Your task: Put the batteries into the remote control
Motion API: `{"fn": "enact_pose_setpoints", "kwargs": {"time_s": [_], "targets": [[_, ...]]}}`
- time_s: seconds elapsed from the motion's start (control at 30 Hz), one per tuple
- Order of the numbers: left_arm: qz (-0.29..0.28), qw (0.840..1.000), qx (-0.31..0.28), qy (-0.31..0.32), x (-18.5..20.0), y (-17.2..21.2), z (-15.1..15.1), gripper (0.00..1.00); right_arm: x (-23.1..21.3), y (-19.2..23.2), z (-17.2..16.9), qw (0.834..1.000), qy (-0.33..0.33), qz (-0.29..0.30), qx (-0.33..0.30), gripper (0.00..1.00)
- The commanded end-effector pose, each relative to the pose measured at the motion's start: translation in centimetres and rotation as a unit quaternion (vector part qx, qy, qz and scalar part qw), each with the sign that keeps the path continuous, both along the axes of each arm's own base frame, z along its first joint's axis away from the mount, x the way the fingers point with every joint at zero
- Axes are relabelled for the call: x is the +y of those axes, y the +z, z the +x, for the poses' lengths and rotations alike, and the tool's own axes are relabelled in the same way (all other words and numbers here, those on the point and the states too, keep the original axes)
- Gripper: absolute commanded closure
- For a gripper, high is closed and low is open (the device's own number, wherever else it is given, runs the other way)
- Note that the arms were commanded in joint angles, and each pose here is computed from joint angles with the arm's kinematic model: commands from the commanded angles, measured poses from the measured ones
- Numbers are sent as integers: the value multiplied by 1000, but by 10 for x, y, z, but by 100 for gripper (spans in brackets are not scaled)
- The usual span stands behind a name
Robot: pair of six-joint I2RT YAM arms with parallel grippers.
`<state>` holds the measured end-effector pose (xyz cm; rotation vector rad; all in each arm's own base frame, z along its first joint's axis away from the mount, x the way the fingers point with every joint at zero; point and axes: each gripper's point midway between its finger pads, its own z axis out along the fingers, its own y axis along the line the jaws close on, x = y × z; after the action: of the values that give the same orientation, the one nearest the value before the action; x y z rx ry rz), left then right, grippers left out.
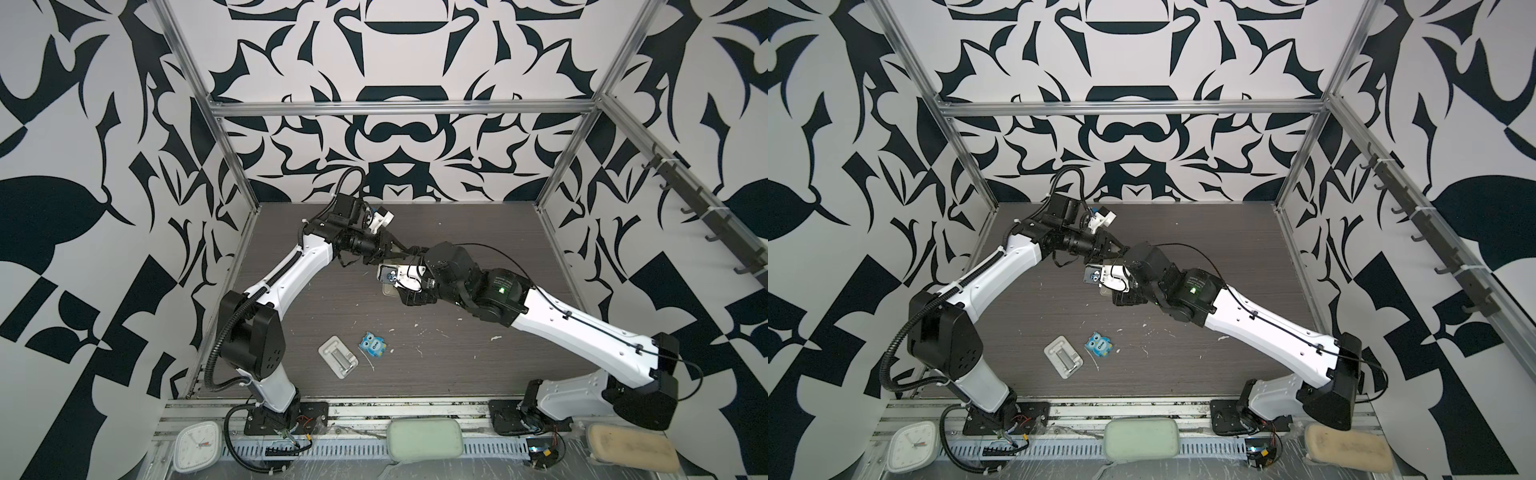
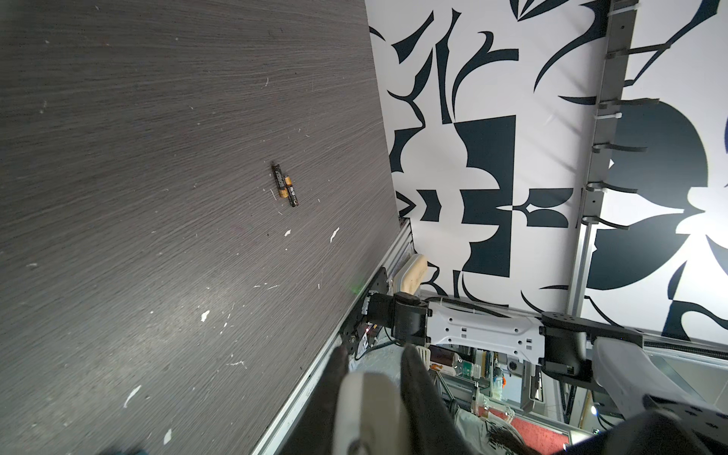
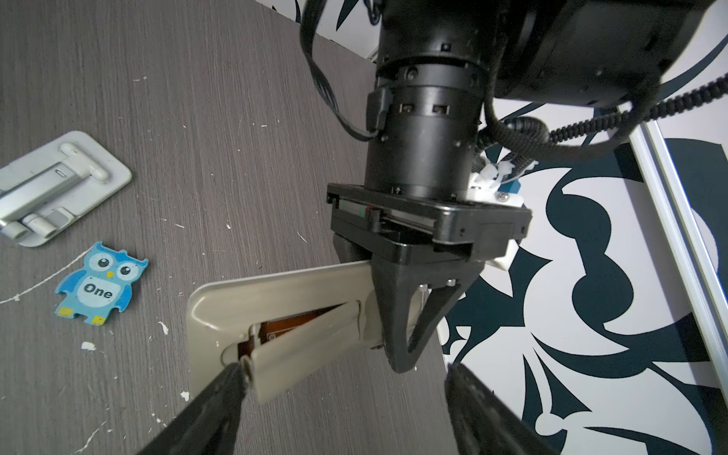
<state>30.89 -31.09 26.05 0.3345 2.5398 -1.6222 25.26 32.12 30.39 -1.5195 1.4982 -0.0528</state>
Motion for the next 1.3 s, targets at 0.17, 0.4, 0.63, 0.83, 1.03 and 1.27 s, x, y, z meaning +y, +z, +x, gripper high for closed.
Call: {"fn": "enact_pose_setpoints", "kwargs": {"time_s": [0.17,0.4,0.63,0.83,1.03,1.27], "targets": [[-12,1000,16,-18,2,8,-13,100,-5,9,7,1000,-19,12,-7,16],[-28,999,20,-12,3,10,-9,100,-4,6,7,1000,-18,11,-6,16],[-29,999,23,-8,5,8,-6,100,-4,6,7,1000,-17,12,-5,15],[-28,999,23,-6,4,7,-5,100,-3,6,7,1000,-15,12,-7,15],[-31,999,21,-7,3,9,-3,100,-2,4,8,1000,-14,7,-5,15],[-41,999,22,-7,1,13,0,100,-1,5,8,1000,-14,10,-6,14]]}}
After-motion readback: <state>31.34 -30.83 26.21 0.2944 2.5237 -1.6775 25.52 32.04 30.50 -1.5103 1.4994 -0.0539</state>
